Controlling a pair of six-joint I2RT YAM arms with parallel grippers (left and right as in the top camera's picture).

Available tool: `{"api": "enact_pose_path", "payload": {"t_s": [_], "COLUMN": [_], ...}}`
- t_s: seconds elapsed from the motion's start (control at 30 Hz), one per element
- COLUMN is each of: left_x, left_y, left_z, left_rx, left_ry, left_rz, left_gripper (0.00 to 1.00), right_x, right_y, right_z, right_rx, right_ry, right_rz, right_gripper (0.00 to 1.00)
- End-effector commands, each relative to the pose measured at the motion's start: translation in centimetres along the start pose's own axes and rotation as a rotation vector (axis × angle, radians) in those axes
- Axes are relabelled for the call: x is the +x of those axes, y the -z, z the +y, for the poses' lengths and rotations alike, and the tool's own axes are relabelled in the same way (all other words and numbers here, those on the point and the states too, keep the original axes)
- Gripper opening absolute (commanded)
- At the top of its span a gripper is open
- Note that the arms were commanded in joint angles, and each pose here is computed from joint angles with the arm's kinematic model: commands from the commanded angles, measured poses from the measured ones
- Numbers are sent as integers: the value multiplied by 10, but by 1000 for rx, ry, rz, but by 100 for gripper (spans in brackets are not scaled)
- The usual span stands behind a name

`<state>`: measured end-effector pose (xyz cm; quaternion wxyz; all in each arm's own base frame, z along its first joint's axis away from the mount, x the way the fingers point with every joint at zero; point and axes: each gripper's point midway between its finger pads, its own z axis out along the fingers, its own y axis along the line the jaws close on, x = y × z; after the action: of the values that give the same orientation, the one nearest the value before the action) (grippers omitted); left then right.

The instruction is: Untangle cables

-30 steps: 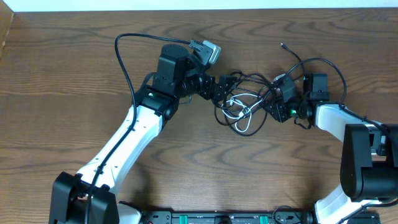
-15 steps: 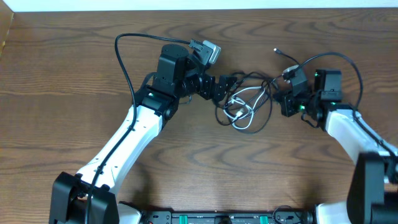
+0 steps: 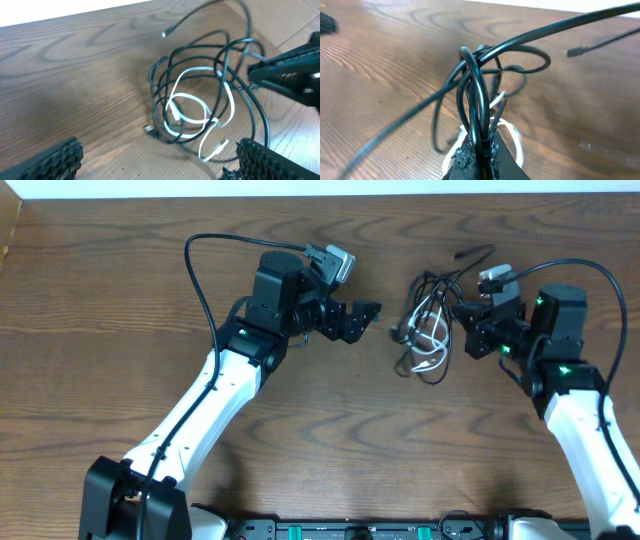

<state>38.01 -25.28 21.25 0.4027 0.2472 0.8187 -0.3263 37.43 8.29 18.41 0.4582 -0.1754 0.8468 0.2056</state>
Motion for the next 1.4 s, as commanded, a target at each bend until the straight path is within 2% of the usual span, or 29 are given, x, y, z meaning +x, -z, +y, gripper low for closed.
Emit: {"api": "enact_pose_path", "payload": {"t_s": [0.0,0.1,0.4,0.47,0.6,0.77,0.93,1.23,1.37], "left_x": [2,2,3,2,11,39,51,40,41], "left_y": [-1,-1,-1,0,15,25,43,39,25], "left_z": [0,0,-3,-20,-70,-84,-107,-107,-92], "left_rx": [11,11,27,127,437,547,715,704,580], "left_ry": [20,20,19,-15,-199,-250,-340,-422,-455], "left_rz": [7,7,8,9,9,81,61,0,30], "left_gripper": [98,98,97,98,98,98,98,98,99], "right_x": [-16,-17,6,7,7,10,20,31,29], "right_y": [12,15,15,15,14,14,15,12,11], "right_z": [19,32,38,38,40,46,67,98,109], "right_rx": [-77,-143,-176,-176,-183,-211,-326,-422,-454], "right_ry": [21,52,120,139,221,266,251,258,278], "right_rz": [-57,-66,11,11,5,10,27,69,61], "right_gripper": [1,1,1,1,1,1,1,1,1]}}
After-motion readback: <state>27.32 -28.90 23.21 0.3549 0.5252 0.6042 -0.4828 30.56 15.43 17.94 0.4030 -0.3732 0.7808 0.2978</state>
